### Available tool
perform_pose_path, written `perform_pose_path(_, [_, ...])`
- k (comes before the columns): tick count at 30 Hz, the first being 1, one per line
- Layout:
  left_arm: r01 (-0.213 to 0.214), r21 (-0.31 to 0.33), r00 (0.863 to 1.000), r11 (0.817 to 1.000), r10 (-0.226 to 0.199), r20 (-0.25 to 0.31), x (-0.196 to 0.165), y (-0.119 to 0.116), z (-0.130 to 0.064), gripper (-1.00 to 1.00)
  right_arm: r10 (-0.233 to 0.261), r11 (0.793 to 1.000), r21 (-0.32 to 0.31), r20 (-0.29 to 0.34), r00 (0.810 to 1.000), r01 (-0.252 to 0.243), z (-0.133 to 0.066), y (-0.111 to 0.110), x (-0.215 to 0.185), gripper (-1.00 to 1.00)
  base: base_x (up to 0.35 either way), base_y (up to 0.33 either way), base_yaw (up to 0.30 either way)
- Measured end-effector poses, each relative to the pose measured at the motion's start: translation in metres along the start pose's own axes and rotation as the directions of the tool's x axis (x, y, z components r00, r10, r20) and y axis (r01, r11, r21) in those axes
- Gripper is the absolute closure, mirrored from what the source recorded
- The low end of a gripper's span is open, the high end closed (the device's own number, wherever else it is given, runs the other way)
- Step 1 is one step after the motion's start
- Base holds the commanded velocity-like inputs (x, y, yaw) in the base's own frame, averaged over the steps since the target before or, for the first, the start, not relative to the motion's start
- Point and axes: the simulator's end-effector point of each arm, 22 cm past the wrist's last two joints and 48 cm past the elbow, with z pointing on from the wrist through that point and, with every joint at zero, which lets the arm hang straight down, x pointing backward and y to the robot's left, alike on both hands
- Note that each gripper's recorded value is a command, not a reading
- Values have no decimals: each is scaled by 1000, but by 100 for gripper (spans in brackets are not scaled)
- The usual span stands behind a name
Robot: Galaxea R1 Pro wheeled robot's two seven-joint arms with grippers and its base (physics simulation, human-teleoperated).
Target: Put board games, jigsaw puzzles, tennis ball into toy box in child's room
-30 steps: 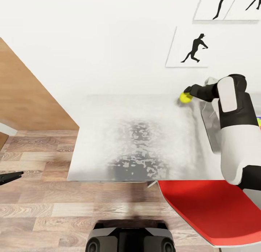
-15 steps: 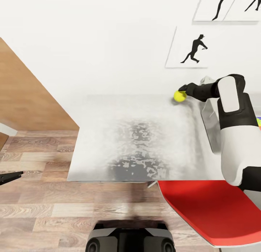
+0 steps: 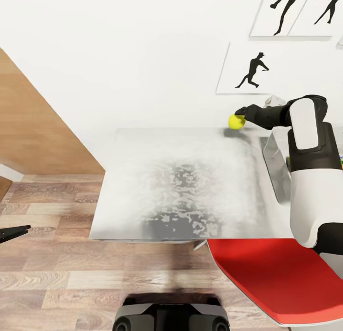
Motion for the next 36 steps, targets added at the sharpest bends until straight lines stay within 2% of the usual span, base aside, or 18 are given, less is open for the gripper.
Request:
perform_pose_path(6, [-7,3,1000,1000,7,6,-3,-4,-2,-100,25,996,-91,23,999,-22,-16,23,-7,100,0,0,0])
perform_pose_path(8, [-9,4,1000,1000,9,9,-3,-5,-3,-100,41,990,-134,14,999,-39,-20,32,-3,100,0,0,0])
perform_pose_path(13, [-14,7,1000,1000,14,14,-6,-8,-5,-100,50,980,-193,-3,999,-50,-26,49,3,100,0,0,0])
perform_pose_path(19, [-21,11,1000,1000,21,21,-8,-11,-7,-100,53,971,-232,-9,999,-53,-34,61,3,100,0,0,0])
perform_pose_path(23, [-26,13,999,1000,26,25,-10,-14,-9,-100,72,961,-266,-35,997,-78,-37,65,15,100,0,0,0])
perform_pose_path(28, [-32,14,999,999,32,31,-12,-17,-12,-100,73,950,-301,-28,997,-78,-48,72,21,100,0,0,0])
perform_pose_path(36, [-41,18,998,999,41,40,-15,-22,-15,-100,71,947,-312,-25,997,-76,-57,74,26,100,0,0,0])
